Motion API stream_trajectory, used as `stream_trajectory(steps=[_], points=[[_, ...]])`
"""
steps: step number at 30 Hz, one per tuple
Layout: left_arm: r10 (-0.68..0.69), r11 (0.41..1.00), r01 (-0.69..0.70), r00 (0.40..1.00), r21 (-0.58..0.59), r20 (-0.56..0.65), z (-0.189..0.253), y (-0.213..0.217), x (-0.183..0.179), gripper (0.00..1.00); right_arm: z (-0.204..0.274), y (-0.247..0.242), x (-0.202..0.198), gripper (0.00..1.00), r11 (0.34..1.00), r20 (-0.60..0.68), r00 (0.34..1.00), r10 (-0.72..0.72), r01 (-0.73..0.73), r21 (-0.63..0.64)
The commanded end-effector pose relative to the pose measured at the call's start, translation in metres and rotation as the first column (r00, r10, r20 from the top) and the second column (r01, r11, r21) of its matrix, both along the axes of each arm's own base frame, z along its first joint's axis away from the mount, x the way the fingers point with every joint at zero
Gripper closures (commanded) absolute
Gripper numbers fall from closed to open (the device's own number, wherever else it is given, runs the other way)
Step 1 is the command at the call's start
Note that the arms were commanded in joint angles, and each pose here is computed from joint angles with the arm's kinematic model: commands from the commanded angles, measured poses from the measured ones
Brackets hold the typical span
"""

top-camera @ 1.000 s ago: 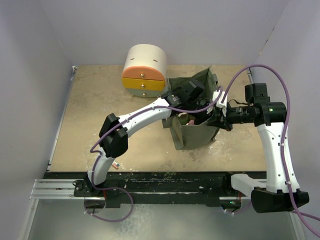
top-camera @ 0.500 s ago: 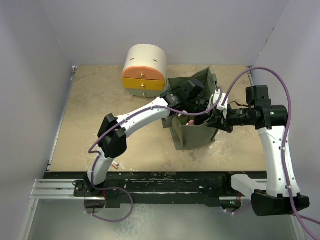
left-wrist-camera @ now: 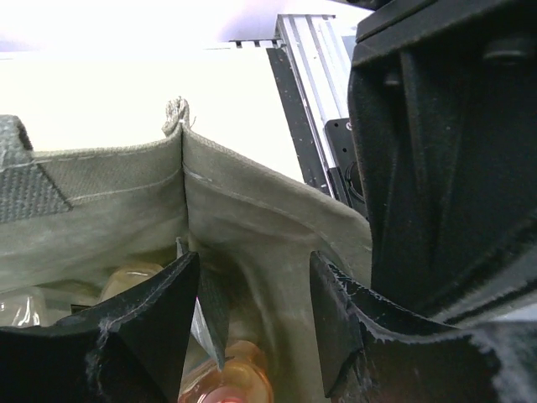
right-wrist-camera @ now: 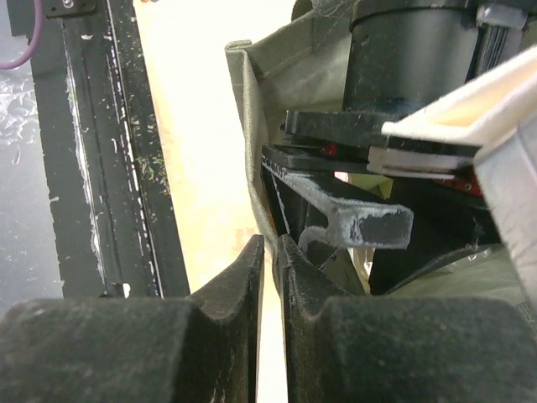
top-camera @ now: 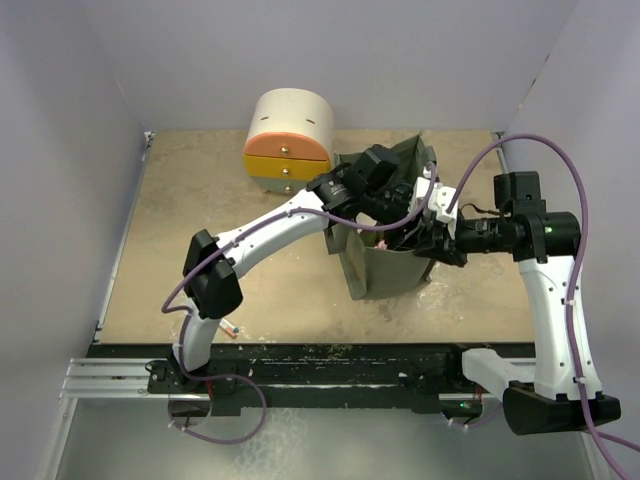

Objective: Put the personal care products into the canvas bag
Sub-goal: Place the care product in the canvas bag.

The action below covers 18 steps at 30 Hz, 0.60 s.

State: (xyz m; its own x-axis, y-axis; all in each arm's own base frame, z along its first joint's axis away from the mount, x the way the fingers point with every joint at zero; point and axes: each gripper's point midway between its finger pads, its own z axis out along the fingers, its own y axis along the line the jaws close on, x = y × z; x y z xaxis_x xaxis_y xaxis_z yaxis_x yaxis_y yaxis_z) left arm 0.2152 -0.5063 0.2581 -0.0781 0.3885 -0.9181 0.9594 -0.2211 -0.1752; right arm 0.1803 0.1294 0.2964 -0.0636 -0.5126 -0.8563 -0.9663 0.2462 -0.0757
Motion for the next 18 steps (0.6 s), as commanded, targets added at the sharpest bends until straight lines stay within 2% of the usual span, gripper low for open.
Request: stream_trajectory(steps=[1,12,15,18], points=[[-0.025,0.993,0.033,0.997,-0.116,0.069,0.054,0.014,-0.004,0.41,0.02,0.006,-0.006,0.84,0.999,0.046,0.999,0.024,-0.026,0.042],[0.082,0.981,-0.063,0.992,-0.186,0.096,0.095,0.049,0.035,0.4,0.019,0.004,-0.005,0.82,0.999,0.047,0.999,0.007,-0.009,0.041],[0.15,0.969,-0.125,0.983,-0.213,0.104,0.116,0.066,0.048,0.4,0.02,0.004,-0.004,0.81,0.999,0.051,0.999,-0.001,-0.002,0.042],[0.262,0.946,-0.219,0.951,-0.238,0.165,0.136,0.086,0.063,0.39,0.023,0.001,0.004,0.79,0.999,0.058,0.998,-0.034,0.032,0.037]])
